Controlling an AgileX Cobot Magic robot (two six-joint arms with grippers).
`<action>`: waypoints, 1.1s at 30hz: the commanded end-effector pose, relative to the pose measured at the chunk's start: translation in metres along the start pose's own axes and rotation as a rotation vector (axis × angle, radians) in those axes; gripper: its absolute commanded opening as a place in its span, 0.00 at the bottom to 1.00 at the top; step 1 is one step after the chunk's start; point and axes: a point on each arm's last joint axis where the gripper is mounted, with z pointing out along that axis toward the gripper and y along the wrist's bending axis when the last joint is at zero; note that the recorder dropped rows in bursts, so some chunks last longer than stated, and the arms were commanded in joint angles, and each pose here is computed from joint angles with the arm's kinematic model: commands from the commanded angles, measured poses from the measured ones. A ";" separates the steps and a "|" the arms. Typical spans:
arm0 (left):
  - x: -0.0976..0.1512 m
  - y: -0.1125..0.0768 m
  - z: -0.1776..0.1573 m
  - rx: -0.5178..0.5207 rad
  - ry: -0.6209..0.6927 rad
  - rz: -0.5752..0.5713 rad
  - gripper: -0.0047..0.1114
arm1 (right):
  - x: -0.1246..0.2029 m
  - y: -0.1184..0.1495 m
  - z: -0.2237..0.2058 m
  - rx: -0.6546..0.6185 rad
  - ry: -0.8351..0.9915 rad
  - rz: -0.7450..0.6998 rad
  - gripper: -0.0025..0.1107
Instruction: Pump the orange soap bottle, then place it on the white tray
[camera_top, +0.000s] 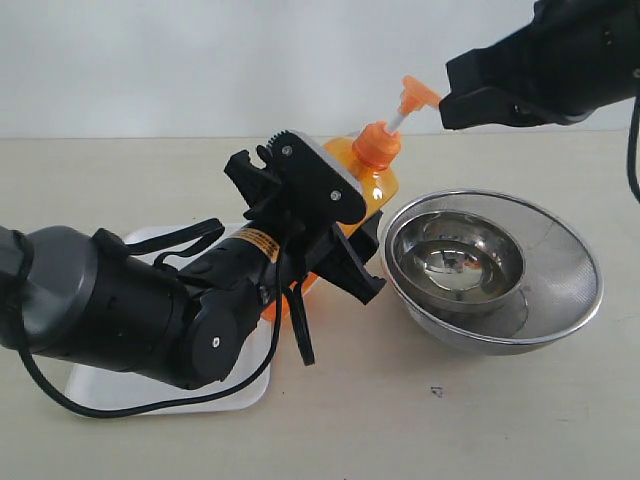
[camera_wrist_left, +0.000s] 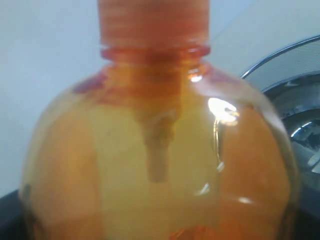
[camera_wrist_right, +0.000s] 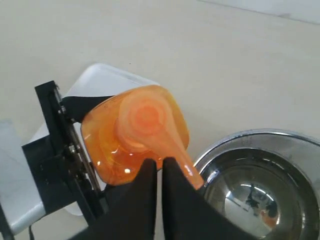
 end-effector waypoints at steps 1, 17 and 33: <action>-0.002 0.003 0.001 -0.024 -0.020 0.008 0.08 | -0.001 -0.004 0.001 0.043 -0.003 -0.006 0.02; -0.002 0.003 0.001 -0.024 -0.020 0.008 0.08 | -0.002 -0.008 0.003 0.069 -0.010 -0.008 0.02; -0.002 0.002 0.001 -0.021 -0.023 0.012 0.08 | 0.002 0.000 0.009 -0.044 0.032 0.054 0.02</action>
